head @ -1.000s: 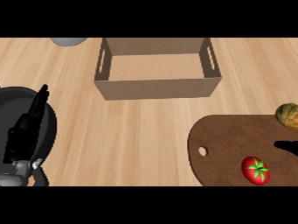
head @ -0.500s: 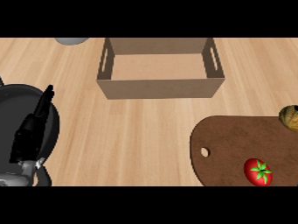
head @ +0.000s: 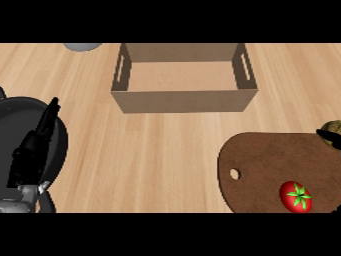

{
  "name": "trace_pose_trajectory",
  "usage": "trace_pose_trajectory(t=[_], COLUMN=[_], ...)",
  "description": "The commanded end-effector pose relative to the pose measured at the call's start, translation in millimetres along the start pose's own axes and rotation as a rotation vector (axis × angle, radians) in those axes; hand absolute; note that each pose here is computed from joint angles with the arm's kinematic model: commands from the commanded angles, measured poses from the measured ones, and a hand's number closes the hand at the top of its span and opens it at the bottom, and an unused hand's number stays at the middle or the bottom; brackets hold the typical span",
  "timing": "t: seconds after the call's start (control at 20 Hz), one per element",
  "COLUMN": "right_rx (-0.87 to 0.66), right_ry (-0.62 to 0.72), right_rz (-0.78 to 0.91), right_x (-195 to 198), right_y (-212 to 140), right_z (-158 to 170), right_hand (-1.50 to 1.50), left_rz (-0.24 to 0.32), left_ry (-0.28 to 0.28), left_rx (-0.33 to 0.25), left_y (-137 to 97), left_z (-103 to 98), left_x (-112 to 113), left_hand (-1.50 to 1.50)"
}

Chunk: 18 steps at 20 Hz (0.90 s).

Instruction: Pick the tomato from the cutting board and place it in the cardboard box

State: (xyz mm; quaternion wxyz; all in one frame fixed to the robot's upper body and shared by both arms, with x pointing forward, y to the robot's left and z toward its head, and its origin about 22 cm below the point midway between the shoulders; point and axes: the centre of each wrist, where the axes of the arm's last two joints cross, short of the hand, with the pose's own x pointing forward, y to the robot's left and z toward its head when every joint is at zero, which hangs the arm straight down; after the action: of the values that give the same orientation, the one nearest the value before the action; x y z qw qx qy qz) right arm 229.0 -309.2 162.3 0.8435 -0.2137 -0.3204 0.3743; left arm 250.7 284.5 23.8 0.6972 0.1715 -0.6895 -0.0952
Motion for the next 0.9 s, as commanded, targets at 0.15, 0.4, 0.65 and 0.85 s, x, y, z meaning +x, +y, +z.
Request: trace_pose_trajectory(t=[0.15,0.4,0.65,0.85], right_rx=[0.039,0.025,0.023,0.028], right_ry=[0.128,0.148,0.140,0.145], right_rz=[0.060,0.049,0.048,0.035], right_x=[5,6,-5,-6], right_y=[19,28,47,54], right_z=[2,-14,-21,-22], right_hand=[-1.50,-1.50,-1.50,-1.50], left_rz=[0.002,-0.003,-0.005,-0.001], left_ry=[0.079,0.087,0.097,0.089], left_rx=[-0.015,-0.007,-0.006,-0.020], left_y=[-5,-15,1,4], left_z=[13,8,4,27], left_x=[-11,-2,-16,-21], left_hand=[0.00,0.00,0.00,0.00])
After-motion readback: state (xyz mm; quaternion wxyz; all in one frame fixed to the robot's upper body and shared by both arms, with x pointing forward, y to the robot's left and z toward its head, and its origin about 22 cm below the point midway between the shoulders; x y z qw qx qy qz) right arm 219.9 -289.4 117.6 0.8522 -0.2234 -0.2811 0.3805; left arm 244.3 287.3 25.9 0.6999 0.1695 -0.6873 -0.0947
